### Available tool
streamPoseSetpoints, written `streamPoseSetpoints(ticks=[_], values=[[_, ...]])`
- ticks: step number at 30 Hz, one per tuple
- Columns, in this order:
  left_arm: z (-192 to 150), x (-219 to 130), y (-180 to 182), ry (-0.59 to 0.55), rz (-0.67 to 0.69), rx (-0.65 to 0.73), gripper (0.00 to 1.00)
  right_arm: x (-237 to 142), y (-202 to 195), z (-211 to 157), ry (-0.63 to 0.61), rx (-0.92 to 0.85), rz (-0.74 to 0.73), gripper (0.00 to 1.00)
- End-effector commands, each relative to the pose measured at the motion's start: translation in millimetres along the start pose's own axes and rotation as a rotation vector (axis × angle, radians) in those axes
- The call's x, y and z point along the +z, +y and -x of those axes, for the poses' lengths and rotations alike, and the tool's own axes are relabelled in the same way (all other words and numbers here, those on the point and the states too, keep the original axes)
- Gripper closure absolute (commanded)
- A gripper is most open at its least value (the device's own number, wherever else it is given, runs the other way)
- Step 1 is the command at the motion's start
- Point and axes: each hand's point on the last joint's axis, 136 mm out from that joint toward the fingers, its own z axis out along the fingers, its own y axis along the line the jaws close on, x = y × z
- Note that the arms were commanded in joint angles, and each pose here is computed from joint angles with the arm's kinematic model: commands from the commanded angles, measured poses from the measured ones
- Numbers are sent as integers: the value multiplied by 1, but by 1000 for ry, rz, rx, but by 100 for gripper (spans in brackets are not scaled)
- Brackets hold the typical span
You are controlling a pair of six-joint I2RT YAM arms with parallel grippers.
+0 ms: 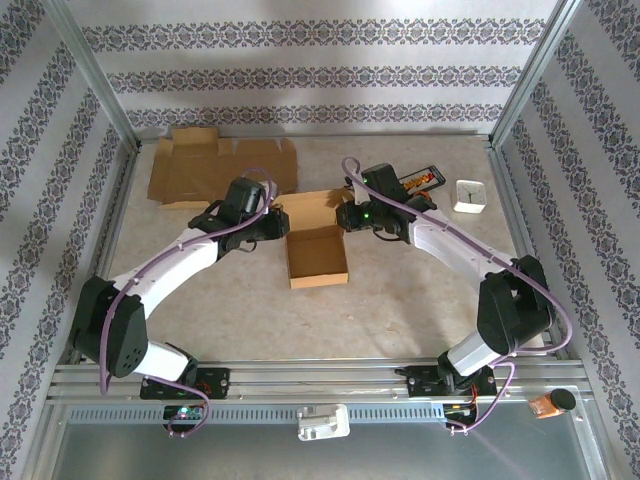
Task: Fold the paper box
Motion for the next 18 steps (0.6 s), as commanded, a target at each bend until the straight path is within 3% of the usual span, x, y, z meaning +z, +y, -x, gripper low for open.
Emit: streamPoseSetpoints(ticks=[1,18], values=[[-21,3,-8,49,-44,-35,84,2,9,-15,14,4,14,82],[-56,3,-9,70,-70,-63,84,2,12,-52,-21,66,-10,83]])
